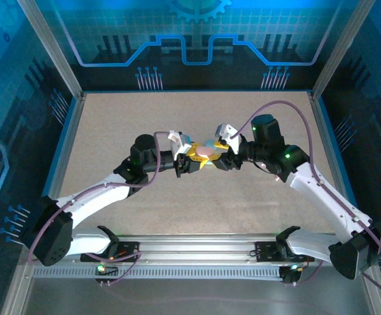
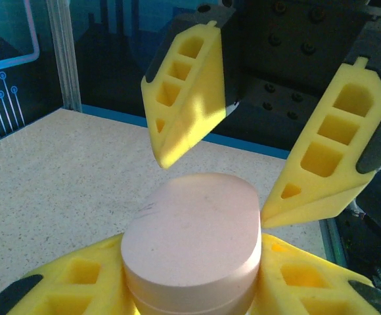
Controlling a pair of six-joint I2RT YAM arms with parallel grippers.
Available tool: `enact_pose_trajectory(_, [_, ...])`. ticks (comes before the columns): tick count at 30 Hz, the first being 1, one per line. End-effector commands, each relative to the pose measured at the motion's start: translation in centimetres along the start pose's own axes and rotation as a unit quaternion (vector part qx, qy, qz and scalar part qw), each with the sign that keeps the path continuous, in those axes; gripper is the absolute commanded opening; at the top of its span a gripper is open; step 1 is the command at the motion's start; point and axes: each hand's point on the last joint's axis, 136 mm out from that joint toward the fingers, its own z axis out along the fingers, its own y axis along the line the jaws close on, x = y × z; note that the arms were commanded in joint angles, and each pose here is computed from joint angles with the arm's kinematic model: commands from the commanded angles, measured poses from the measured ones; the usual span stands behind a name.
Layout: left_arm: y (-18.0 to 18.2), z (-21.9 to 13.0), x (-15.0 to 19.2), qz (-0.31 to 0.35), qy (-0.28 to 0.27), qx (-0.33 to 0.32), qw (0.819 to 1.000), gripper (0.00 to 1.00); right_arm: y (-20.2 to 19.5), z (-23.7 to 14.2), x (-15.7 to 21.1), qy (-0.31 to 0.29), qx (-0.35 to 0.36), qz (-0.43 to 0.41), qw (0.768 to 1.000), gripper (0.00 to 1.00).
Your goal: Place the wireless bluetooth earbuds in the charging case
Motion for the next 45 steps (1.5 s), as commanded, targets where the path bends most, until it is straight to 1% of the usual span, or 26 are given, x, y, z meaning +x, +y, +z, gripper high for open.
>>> enact_pose_trajectory(1, [-2.3,0.0,-1.6,0.036,-0.006,0.057,0.998,0.28,-2.2,-0.8,-1.5,-0.022,0.031,0.030,0.999,0.51])
enact_pose_trajectory(4, [-2.5,0.0,-1.4,0.040,0.001,0.060,0.997,0.28,-2.4,-1.0,-1.8,-0.027,0.029,0.048,0.998,0.50])
enact_pose_trajectory(7, [-2.6,0.0,-1.3,0.040,0.006,0.062,0.997,0.28,-1.8,-1.1,-2.3,-0.036,0.007,0.051,0.998,0.51])
enact_pose_trajectory(10, [-2.7,0.0,-1.2,0.040,0.009,0.064,0.997,0.28,-1.8,-1.1,-2.3,-0.037,0.007,0.057,0.998,0.51])
enact_pose_trajectory(20, [-2.9,-0.2,-1.1,0.041,0.014,0.066,0.997,0.28,-2.9,-1.5,-2.0,-0.034,0.035,0.074,0.996,0.50])
enact_pose_trajectory(22, [-2.9,-0.2,-1.3,0.039,0.011,0.065,0.997,0.28,-2.9,-1.6,-2.0,-0.034,0.039,0.066,0.997,0.51])
enact_pose_trajectory(26, [-3.2,-0.3,-1.3,0.034,0.010,0.071,0.997,0.28,-3.9,-1.7,-1.9,-0.034,0.078,0.052,0.995,0.50])
enact_pose_trajectory(28, [-3.2,-0.3,-1.4,0.034,0.008,0.071,0.997,0.28,-4.0,-1.7,-2.0,-0.034,0.083,0.045,0.995,0.50])
enact_pose_trajectory(31, [-3.3,-0.4,-1.6,0.033,0.006,0.073,0.997,0.28,-2.9,-1.5,-2.5,-0.038,0.062,0.021,0.997,0.50])
enact_pose_trajectory(34, [-3.4,-0.4,-1.8,0.031,0.004,0.076,0.997,0.29,-1.4,-0.9,-2.6,-0.035,0.042,-0.023,0.998,0.49])
enact_pose_trajectory(37, [-3.5,-0.3,-2.0,0.028,0.002,0.080,0.996,0.29,-0.7,-0.4,-2.3,-0.024,0.039,-0.063,0.997,0.46])
enact_pose_trajectory(40, [-3.6,-0.3,-2.1,0.026,0.003,0.083,0.996,0.29,-1.0,-0.1,-2.3,-0.013,0.061,-0.090,0.994,0.40])
enact_pose_trajectory(44, [-3.6,-0.4,-2.0,0.023,0.005,0.084,0.996,0.29,-0.9,-0.1,-2.9,-0.017,0.072,-0.117,0.990,0.34])
enact_pose_trajectory(45, [-3.7,-0.4,-2.0,0.023,0.006,0.084,0.996,0.29,-0.8,-0.1,-3.0,-0.018,0.075,-0.125,0.989,0.34])
